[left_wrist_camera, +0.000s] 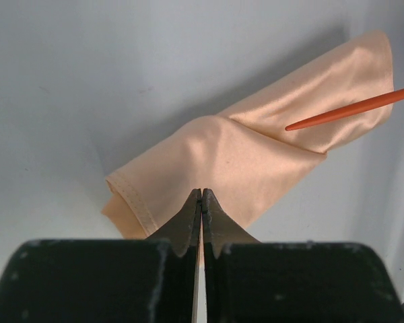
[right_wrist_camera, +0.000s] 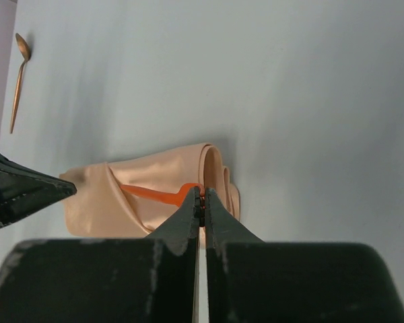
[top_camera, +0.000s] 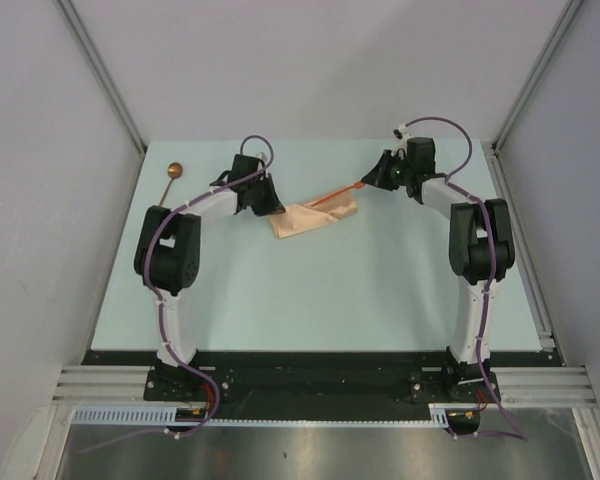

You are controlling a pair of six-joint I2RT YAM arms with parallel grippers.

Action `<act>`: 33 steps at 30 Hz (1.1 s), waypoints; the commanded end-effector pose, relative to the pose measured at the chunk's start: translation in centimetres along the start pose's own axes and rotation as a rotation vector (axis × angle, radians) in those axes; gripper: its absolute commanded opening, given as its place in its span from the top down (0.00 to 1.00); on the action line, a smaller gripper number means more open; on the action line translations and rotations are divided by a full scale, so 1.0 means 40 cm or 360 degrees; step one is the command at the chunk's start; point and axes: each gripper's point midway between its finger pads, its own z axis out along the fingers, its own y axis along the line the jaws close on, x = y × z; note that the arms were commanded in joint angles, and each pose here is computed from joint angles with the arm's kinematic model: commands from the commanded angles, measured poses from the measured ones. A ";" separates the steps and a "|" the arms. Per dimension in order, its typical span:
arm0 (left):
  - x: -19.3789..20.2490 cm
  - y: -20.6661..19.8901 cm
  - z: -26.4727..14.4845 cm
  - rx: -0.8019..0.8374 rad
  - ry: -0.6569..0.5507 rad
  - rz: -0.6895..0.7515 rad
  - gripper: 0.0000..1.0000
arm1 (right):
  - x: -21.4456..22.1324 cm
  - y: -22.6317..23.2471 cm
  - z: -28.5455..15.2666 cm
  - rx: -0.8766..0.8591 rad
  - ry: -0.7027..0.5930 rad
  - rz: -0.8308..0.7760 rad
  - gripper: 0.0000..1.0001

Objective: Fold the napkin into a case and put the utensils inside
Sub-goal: Insert the fork into the folded napkin.

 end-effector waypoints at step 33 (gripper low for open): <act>-0.029 0.068 0.013 -0.0016 -0.0061 -0.0073 0.99 | 0.050 0.124 0.100 -0.0162 0.0072 -0.0022 1.00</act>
